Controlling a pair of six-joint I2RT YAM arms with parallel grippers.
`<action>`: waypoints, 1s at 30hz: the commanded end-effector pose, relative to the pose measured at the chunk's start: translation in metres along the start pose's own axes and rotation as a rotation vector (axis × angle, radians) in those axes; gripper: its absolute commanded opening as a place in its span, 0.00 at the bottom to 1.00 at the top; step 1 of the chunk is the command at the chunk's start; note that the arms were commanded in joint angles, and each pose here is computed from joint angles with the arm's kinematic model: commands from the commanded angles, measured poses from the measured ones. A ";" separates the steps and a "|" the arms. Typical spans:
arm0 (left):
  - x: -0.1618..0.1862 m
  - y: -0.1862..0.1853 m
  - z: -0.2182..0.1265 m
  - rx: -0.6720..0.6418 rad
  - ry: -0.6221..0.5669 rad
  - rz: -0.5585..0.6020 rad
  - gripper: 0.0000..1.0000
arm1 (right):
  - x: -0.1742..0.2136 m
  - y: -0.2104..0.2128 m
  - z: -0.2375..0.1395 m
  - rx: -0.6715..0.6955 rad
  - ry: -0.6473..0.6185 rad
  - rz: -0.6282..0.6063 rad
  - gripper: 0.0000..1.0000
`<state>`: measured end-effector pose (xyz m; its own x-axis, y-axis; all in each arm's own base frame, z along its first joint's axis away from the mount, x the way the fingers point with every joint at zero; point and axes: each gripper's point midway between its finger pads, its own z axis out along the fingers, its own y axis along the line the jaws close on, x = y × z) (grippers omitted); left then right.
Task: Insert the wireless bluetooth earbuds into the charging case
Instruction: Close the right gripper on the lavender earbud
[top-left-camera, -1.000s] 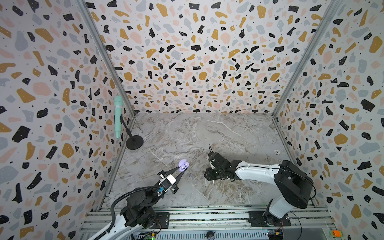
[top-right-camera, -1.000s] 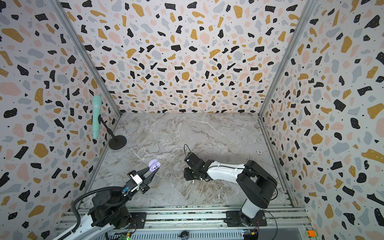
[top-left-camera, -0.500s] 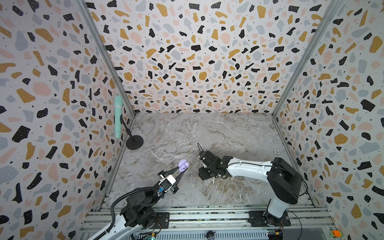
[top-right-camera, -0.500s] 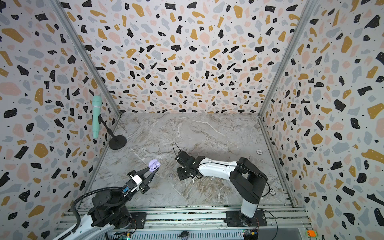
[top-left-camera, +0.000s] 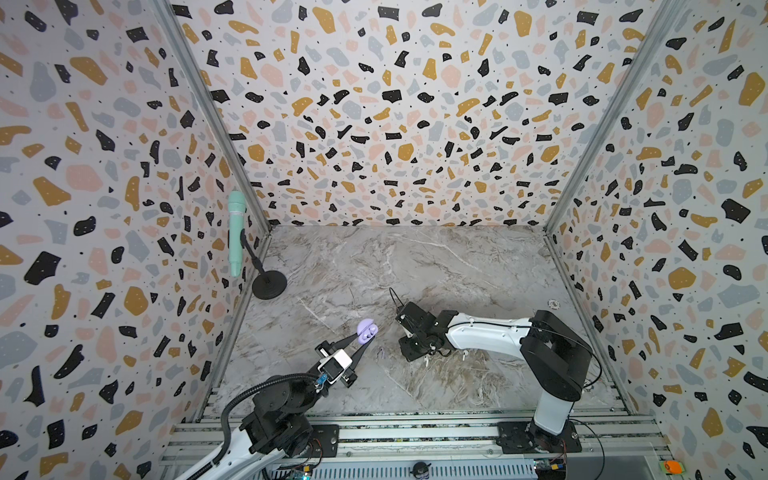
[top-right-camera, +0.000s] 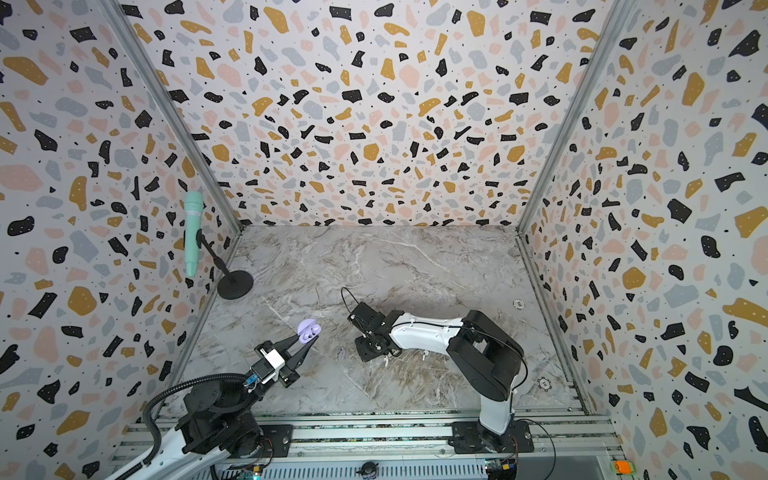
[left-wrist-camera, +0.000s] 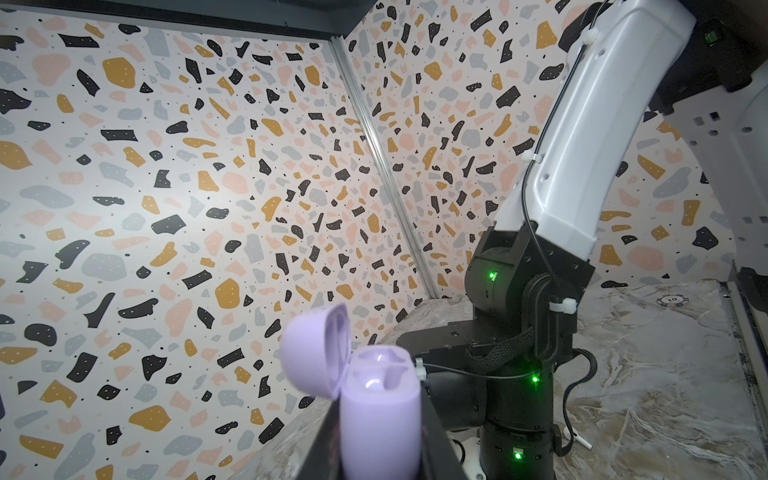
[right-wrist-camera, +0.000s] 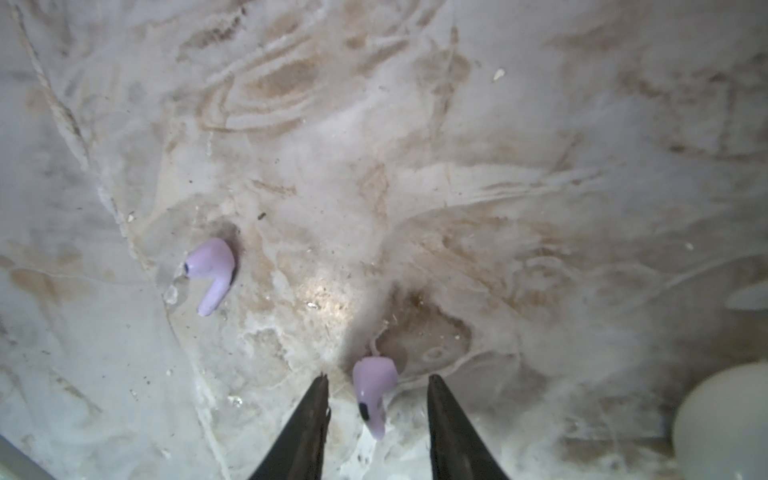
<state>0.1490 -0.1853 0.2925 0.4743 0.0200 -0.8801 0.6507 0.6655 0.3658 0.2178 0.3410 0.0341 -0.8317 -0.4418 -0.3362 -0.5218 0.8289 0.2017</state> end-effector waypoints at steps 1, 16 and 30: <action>-0.009 0.002 -0.001 -0.007 -0.039 0.013 0.00 | -0.006 0.004 -0.004 0.004 -0.006 -0.023 0.39; -0.009 0.002 -0.001 -0.006 -0.039 0.014 0.00 | -0.005 0.003 0.002 0.011 0.002 -0.024 0.30; -0.008 0.001 -0.001 -0.006 -0.038 0.016 0.00 | -0.002 0.004 0.009 0.011 0.011 -0.004 0.27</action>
<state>0.1491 -0.1853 0.2919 0.4735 0.0226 -0.8805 0.6508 0.6647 0.3670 0.2181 0.3443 0.0267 -0.8274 -0.4571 -0.3265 -0.5317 0.8247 0.1927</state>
